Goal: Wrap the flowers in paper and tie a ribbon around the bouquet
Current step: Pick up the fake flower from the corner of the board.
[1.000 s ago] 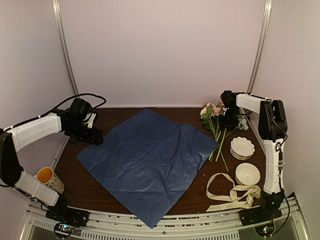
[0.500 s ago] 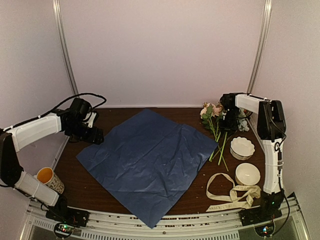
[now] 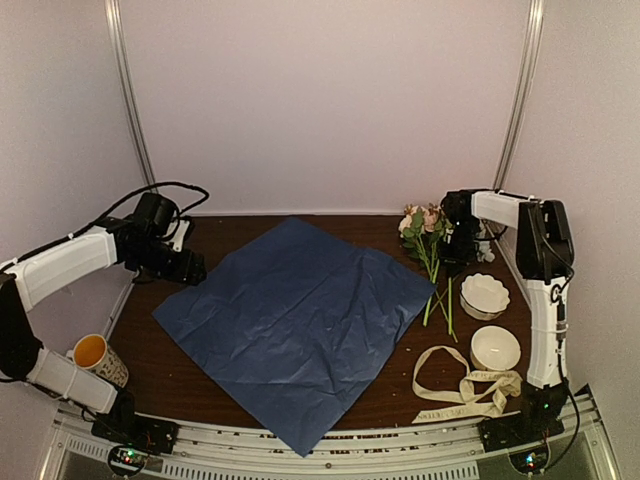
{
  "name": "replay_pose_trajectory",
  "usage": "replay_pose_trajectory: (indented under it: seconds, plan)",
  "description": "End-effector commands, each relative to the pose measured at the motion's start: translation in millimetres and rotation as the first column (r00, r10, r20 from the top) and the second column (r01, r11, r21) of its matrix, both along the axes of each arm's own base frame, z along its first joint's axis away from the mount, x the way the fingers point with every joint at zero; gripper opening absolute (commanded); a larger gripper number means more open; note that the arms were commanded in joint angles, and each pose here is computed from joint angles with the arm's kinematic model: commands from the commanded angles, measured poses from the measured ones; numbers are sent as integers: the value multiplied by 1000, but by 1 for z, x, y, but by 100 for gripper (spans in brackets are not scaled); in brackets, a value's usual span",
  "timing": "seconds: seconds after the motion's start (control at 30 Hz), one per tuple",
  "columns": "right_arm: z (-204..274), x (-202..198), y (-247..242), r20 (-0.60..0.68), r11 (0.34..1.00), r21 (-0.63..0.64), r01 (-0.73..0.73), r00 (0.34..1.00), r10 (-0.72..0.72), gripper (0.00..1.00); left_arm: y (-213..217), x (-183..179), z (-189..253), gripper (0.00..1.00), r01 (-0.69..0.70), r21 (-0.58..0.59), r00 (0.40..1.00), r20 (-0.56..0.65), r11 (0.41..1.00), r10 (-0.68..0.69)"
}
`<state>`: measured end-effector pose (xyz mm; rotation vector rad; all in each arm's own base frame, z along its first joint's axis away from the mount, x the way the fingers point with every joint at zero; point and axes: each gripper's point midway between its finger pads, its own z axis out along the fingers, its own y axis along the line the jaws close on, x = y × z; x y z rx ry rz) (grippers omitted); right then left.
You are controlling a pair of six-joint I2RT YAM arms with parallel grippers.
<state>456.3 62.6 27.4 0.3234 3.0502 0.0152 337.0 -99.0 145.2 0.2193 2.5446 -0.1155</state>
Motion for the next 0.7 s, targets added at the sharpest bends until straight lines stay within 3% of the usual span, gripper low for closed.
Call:
replay_pose_trajectory:
  seconds: [0.0, 0.17, 0.4, 0.67]
  plan:
    - [29, 7, 4, 116, 999, 38, 32, 993, -36, 0, -7, 4, 19, 81, 19, -38, 998, 57, 999, -17]
    - [69, 14, -3, 275, 995, 44, 94, 956, -103, 0, -7, 3, 25, 81, 18, -45, 997, 72, 999, -15]
    - [132, 12, -18, 487, 984, 56, 170, 855, -176, 0, -9, 2, 31, 81, 16, -63, 997, 81, 998, -11]
    - [205, 9, -8, 653, 991, 91, 99, 745, -135, 0, -14, 0, 38, 81, 32, -76, 995, 98, 997, -24]
